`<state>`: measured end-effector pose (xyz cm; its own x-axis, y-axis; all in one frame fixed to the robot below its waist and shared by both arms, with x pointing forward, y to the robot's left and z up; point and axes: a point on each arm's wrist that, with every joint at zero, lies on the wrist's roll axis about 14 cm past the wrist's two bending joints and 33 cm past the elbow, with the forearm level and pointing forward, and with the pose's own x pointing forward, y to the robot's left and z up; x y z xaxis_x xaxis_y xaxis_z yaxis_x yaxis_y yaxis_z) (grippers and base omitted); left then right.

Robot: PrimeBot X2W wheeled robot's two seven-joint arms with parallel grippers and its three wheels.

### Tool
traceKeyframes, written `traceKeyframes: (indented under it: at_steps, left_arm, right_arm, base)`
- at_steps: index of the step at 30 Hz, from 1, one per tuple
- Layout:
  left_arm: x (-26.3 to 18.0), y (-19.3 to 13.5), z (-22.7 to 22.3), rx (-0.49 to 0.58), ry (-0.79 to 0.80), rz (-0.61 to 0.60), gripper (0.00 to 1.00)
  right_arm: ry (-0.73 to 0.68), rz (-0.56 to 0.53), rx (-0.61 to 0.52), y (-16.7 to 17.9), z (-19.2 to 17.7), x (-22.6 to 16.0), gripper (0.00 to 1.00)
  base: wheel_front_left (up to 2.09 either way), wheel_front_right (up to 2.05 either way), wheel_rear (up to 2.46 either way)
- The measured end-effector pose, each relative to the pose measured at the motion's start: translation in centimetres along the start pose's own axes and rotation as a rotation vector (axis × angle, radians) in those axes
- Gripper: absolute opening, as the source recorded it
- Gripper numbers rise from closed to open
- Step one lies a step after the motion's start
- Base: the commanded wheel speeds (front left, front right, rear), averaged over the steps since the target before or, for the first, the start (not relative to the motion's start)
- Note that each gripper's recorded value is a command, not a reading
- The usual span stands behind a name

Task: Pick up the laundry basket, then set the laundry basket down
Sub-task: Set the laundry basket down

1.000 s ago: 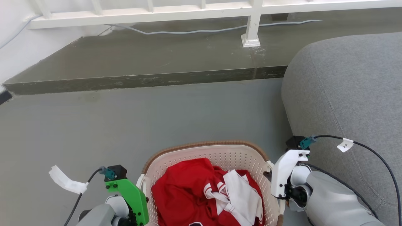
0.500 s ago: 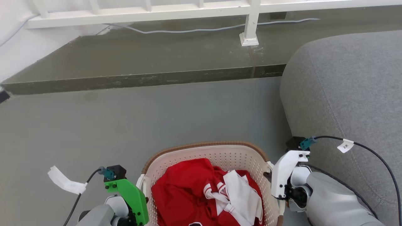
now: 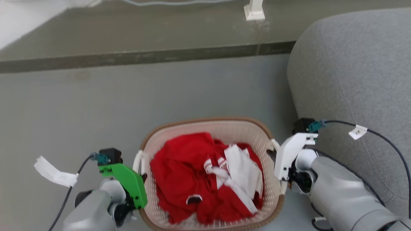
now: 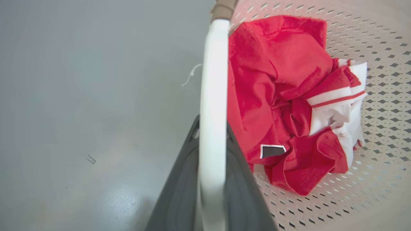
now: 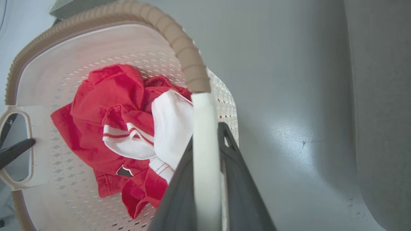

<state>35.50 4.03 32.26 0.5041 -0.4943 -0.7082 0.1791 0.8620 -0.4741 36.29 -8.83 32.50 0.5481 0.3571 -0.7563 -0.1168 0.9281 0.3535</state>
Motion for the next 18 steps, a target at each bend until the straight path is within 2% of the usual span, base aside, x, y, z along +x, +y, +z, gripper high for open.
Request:
traceKeyframes:
  at_steps: [18]
  left_arm:
    - [5.0, 3.3, 2.4, -0.019, -0.073, 0.015, 0.00]
  right_arm:
    - [-0.058, 0.000, 0.037, -1.5, 1.7, 5.6, 0.00]
  base:
    - [0.00, 0.00, 0.00]
